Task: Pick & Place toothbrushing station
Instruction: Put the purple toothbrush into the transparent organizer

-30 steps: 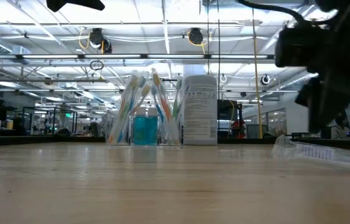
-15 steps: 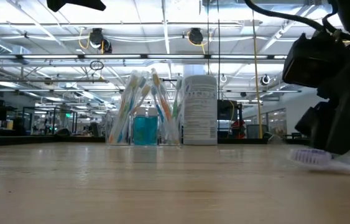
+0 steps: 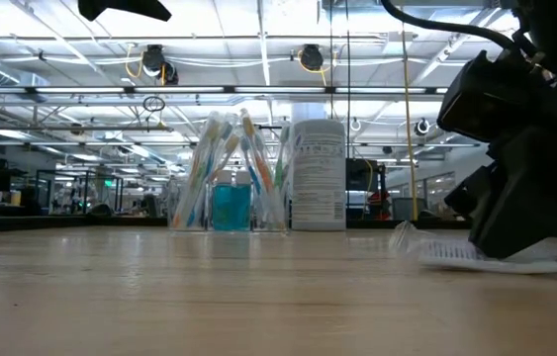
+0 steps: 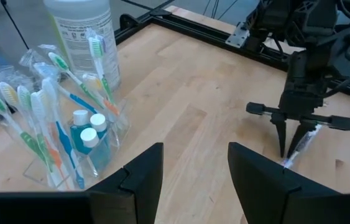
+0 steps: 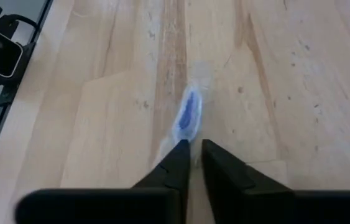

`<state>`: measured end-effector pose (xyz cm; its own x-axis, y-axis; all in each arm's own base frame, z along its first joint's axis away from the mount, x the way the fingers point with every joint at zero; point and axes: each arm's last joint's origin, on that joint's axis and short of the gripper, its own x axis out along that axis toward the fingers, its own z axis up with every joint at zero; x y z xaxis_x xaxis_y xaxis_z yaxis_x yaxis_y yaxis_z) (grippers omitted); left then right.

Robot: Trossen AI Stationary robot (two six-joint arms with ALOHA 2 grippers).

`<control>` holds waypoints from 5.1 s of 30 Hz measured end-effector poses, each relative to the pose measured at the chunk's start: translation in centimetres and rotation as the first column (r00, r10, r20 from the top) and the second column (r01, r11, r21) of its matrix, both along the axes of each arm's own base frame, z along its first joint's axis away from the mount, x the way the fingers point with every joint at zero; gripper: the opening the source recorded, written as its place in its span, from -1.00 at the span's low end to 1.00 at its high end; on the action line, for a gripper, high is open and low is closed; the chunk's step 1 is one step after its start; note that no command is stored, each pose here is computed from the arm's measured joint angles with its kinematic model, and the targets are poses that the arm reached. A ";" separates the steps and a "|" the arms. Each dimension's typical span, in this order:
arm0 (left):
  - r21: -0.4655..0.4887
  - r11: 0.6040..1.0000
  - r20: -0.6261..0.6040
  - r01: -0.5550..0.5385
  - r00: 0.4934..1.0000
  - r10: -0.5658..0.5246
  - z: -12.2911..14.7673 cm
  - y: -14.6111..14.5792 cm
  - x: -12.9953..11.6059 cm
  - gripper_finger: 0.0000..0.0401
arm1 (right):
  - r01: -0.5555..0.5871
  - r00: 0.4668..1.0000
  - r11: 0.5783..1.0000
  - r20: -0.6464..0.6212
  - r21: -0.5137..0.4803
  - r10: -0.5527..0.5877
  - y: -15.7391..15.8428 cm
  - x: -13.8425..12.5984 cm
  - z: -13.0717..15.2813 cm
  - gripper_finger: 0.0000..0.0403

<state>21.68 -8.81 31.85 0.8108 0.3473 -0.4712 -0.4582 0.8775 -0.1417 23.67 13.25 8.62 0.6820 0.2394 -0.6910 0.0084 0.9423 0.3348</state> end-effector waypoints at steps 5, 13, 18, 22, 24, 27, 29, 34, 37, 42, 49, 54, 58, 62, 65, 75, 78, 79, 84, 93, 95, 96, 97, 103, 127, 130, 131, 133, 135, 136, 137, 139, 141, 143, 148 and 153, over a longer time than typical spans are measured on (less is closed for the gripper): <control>0.000 1.000 0.000 0.000 1.000 0.000 0.0 0.0 0.0 -0.07 | -0.024 0.995 0.999 0.097 0.034 0.020 0.2 0.6 0.7 -0.97; 0.000 1.000 -0.001 0.000 1.000 0.000 0.0 0.0 0.0 -0.07 | -0.003 0.985 0.999 0.172 0.052 -0.005 -0.5 1.4 1.2 -1.00; -0.001 1.000 0.000 0.000 1.000 0.000 0.0 0.0 0.0 -0.07 | 0.024 0.970 0.998 0.241 0.064 -0.039 -1.4 2.3 1.8 -1.00; -0.002 1.000 0.000 -0.001 1.000 0.001 0.0 0.0 0.0 -0.07 | 0.020 0.939 0.999 0.342 0.050 -0.036 -2.2 3.1 2.7 -1.00; -0.003 1.000 0.001 -0.002 1.000 0.002 0.0 0.0 0.0 -0.07 | 0.016 0.917 0.999 0.397 0.046 -0.033 -2.6 3.5 3.2 -1.00; -0.014 1.000 0.001 0.003 1.000 -0.003 0.0 0.0 0.0 -0.07 | -0.010 0.897 0.997 0.442 0.072 -0.023 -3.6 4.1 3.8 -1.00; -0.020 1.000 0.000 0.007 1.000 -0.007 0.0 0.0 0.0 -0.07 | -0.014 0.890 0.996 0.456 0.085 -0.027 -4.5 4.3 4.3 -1.00; -0.015 1.000 -0.003 0.011 1.000 -0.011 -0.3 -0.3 0.4 -0.07 | 0.022 0.845 0.999 0.533 0.036 -0.038 -6.6 4.7 6.3 -1.00; 0.001 1.000 0.023 0.021 1.000 -0.021 -0.4 -0.5 1.3 -0.07 | 0.031 0.807 1.000 0.590 0.001 -0.025 -7.5 4.9 8.2 -1.00; 0.069 0.997 0.055 0.041 0.997 -0.045 -1.2 -1.1 3.9 -0.07 | -0.016 0.790 0.998 0.611 -0.059 0.049 -8.1 4.8 10.5 -1.00; 0.090 0.990 0.089 0.105 0.990 -0.113 -2.7 -1.4 7.3 -0.07 | -0.025 0.835 0.993 0.543 -0.119 0.086 -8.2 4.3 10.4 -1.00; 0.091 0.977 0.064 0.194 0.978 -0.200 -4.3 -1.0 9.4 -0.07 | -0.025 0.843 0.992 0.530 -0.121 0.086 -8.2 4.3 10.3 -1.00; 0.103 0.964 0.054 0.244 0.967 -0.250 -5.7 -0.5 11.0 -0.07 | -0.023 0.837 0.993 0.541 -0.119 0.084 -8.2 4.3 10.4 -1.00; 0.082 0.942 0.088 0.325 0.939 -0.331 -6.3 0.0 12.3 -0.07 | -0.021 0.831 0.993 0.550 -0.118 0.083 -8.2 4.4 10.5 -1.00; 0.069 0.930 0.098 0.362 0.925 -0.367 -6.4 0.4 12.6 -0.07 | -0.025 0.828 0.991 0.552 -0.132 0.094 -8.2 4.4 10.5 -1.00; 0.019 0.942 0.044 0.334 0.941 -0.334 -7.1 1.1 12.6 -0.07 | -0.023 0.811 0.990 0.577 -0.141 0.101 -8.2 4.4 10.8 -1.00; 0.019 0.942 0.046 0.334 0.941 -0.334 -7.1 1.1 12.6 -0.11 | -0.022 0.801 0.989 0.589 -0.146 0.105 -8.2 4.4 10.9 -1.00; 0.019 0.942 0.047 0.334 0.941 -0.334 -7.1 1.1 12.6 -0.15 | -0.022 0.800 0.989 0.590 -0.146 0.105 -8.2 4.4 10.9 -1.00; 0.024 0.942 0.044 0.335 0.941 -0.336 -7.1 1.1 12.6 -0.53 | -0.022 0.800 0.989 0.591 -0.146 0.105 -8.2 4.4 10.9 -1.00; 0.026 0.946 0.057 0.322 0.945 -0.323 -7.0 1.6 12.7 -0.92 | -0.019 0.807 0.993 0.585 -0.119 0.085 -8.2 4.4 10.9 -0.99; 0.026 0.948 0.057 0.318 0.946 -0.320 -7.0 1.7 12.8 -0.89 | -0.020 0.815 0.993 0.573 -0.120 0.086 -8.2 4.4 10.8 -0.96; 0.026 0.948 0.057 0.318 0.946 -0.319 -7.0 1.7 12.8 -0.88 | -0.021 0.819 0.992 0.567 -0.121 0.086 -8.2 4.4 10.7 -0.95; 0.026 0.948 0.056 0.318 0.946 -0.319 -7.0 1.7 12.8 -0.88 | -0.021 0.824 0.993 0.560 -0.114 0.082 -8.2 4.4 10.6 -0.93; 0.025 0.948 0.049 0.319 0.946 -0.320 -7.0 1.7 12.7 -0.97 | 0.005 0.834 0.997 0.550 -0.083 0.041 -8.2 4.4 10.6 -0.77; 0.287 0.958 -0.039 0.024 0.999 -0.014 1.9 7.0 1.9 -0.97 | 0.061 0.878 0.986 0.478 -0.157 0.021 -8.5 4.2 9.7 -0.60; 0.293 0.956 -0.030 -0.021 0.999 0.031 2.9 8.3 0.1 -0.98 | 0.055 0.877 0.983 0.478 -0.177 0.037 -8.5 4.2 9.7 -0.61; 0.292 0.956 -0.028 -0.038 0.998 0.048 3.2 8.8 -0.5 -0.99 | 0.053 0.878 0.982 0.477 -0.182 0.041 -8.5 4.2 9.6 -0.61; 0.295 0.953 -0.055 -0.066 0.995 0.086 3.2 9.6 -1.4 -0.98 | 0.052 0.879 0.982 0.476 -0.184 0.042 -8.5 4.2 9.6 -0.62; 0.299 0.951 -0.100 -0.084 0.988 0.119 3.0 10.3 -2.0 -0.97 | 0.054 0.879 0.982 0.476 -0.178 0.039 -8.5 4.2 9.6 -0.62; 0.301 0.949 -0.130 -0.091 0.982 0.136 2.8 10.6 -2.3 -0.98 | 0.054 0.879 0.983 0.476 -0.176 0.037 -8.5 4.2 9.6 -0.62; 0.301 0.948 -0.158 -0.100 0.975 0.153 2.6 11.0 -2.5 -0.99 | 0.054 0.879 0.983 0.476 -0.176 0.037 -8.5 4.2 9.6 -0.62; 0.289 0.949 -0.199 -0.129 0.961 0.191 2.2 11.5 -2.9 -0.99 | 0.054 0.879 0.983 0.476 -0.176 0.037 -8.5 4.2 9.6 -0.62; 0.281 0.948 -0.243 -0.151 0.944 0.223 1.7 12.0 -2.9 -0.97 | 0.054 0.879 0.983 0.476 -0.176 0.036 -8.5 4.2 9.6 -0.62; 0.274 0.947 -0.263 -0.170 0.934 0.243 1.3 12.5 -2.5 -0.98 | 0.055 0.879 0.983 0.476 -0.175 0.036 -8.5 4.2 9.6 -0.63; 0.241 0.960 -0.254 -0.142 0.946 0.203 0.9 12.9 -1.3 -0.98 | 0.055 0.879 0.983 0.475 -0.174 0.035 -8.5 4.2 9.6 -0.63; 0.303 0.943 -0.169 -0.137 0.966 0.195 1.9 13.0 -0.7 -0.98 | 0.052 0.881 0.982 0.471 -0.181 0.040 -8.5 4.1 9.6 -0.63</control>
